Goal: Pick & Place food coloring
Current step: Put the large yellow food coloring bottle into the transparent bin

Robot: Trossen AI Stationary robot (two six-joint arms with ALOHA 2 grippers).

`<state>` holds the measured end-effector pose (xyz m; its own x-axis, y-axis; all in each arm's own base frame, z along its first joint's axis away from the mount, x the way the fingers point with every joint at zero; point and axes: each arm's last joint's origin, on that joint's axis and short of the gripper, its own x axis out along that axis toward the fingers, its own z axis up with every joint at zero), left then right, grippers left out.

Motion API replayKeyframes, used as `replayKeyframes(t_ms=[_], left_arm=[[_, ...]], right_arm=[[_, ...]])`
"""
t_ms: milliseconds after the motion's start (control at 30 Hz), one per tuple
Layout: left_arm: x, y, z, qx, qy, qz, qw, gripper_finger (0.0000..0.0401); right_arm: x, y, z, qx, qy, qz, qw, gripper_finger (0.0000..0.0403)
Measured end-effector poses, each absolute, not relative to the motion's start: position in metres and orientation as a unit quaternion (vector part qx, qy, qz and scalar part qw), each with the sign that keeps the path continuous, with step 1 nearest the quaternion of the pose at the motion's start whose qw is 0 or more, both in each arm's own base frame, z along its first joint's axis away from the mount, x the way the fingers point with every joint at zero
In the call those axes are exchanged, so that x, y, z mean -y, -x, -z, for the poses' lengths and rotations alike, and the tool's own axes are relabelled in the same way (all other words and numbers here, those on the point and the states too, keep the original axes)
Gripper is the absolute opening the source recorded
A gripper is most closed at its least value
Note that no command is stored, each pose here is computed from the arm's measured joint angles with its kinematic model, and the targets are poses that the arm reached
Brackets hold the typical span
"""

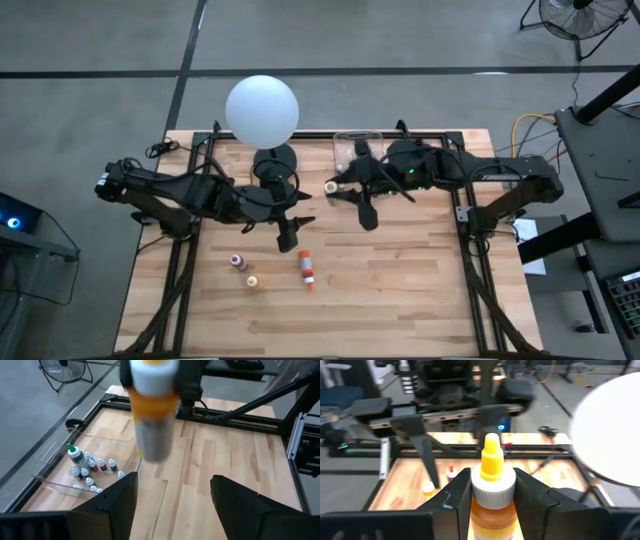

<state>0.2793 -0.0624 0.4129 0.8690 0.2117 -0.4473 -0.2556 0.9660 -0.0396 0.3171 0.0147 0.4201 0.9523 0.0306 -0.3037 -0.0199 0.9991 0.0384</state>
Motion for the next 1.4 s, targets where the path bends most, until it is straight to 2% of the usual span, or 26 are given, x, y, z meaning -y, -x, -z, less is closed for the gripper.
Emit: replayKeyframes(t_ms=[367,733,1100,1400], left_arm=[[0.059,-0.274,-0.409,-0.25,0.038,-0.136,0.958,0.0222],[0.058,-0.274,-0.407,-0.253,0.06,-0.148,0.954,0.0222],[0.056,-0.272,-0.409,-0.241,0.052,-0.18,0.952,0.0222],[0.055,-0.272,-0.409,-0.241,0.046,-0.181,0.952,0.0218]], right_arm=[[0.026,-0.279,-0.44,-0.145,-0.042,0.112,0.982,0.0107],[0.078,-0.262,-0.445,-0.132,-0.044,0.231,0.963,0.0107],[0.116,-0.28,-0.418,-0.16,-0.059,0.292,0.941,0.0107],[0.131,-0.293,-0.385,-0.142,-0.056,0.32,0.935,0.0107]])
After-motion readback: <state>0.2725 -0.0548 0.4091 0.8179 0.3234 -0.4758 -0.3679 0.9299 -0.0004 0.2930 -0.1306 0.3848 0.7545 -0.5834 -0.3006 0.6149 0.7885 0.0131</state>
